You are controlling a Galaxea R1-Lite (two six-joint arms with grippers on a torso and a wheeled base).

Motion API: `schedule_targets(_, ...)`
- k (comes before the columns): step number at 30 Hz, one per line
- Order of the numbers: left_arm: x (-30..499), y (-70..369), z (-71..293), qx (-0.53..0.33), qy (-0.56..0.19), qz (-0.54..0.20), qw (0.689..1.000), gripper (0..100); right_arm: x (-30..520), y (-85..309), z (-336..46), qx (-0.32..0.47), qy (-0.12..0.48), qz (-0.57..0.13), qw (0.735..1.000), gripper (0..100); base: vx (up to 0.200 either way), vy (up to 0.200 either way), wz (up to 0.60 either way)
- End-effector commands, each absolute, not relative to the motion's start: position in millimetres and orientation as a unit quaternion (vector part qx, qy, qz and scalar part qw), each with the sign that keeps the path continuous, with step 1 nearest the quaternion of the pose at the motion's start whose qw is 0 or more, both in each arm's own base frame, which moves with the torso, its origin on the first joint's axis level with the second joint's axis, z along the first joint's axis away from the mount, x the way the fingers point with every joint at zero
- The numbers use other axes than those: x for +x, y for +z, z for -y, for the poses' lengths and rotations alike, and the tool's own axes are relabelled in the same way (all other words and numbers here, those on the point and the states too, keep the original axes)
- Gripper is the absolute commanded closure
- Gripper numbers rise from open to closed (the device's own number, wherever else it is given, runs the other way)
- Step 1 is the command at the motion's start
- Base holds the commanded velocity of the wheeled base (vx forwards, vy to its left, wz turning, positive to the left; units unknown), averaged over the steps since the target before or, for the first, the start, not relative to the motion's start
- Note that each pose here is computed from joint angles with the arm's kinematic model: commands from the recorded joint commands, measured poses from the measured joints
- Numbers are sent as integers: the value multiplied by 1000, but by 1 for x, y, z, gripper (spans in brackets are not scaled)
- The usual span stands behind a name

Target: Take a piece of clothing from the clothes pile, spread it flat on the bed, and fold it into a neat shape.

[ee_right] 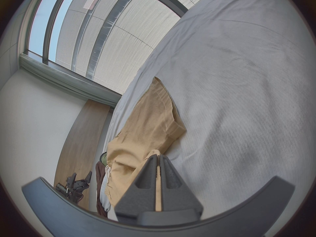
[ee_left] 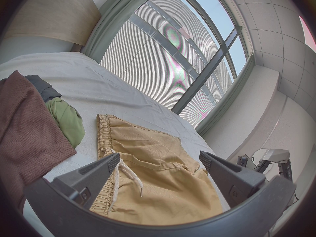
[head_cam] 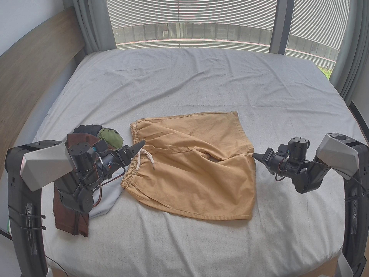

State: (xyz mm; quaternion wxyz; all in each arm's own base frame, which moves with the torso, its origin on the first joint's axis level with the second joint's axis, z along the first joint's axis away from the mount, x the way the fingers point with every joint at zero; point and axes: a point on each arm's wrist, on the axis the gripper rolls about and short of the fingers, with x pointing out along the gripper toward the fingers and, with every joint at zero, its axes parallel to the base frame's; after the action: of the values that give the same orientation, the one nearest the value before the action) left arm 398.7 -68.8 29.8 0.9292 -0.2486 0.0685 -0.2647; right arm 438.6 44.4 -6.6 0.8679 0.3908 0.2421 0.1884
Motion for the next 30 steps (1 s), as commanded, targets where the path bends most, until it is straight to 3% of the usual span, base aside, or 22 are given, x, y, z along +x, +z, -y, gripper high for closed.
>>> schedule_targets(1,399,29,67,-249,-263,-70,929,0,444,-3,-40,390,188,-232,871,100,0,0,0)
schedule_targets(24,396,26,54,-252,-244,-77,933,0,449,-2,-31,355,177,-223,890,100,0,0,0)
schedule_targets(25,395,25,54,-252,-244,-78,933,0,449,-2,-31,352,175,-221,893,0,0,0,0)
schedule_targets(30,378,33,46,-255,-233,-90,934,0,442,28,-27,337,159,-175,911,0,0,0,0)
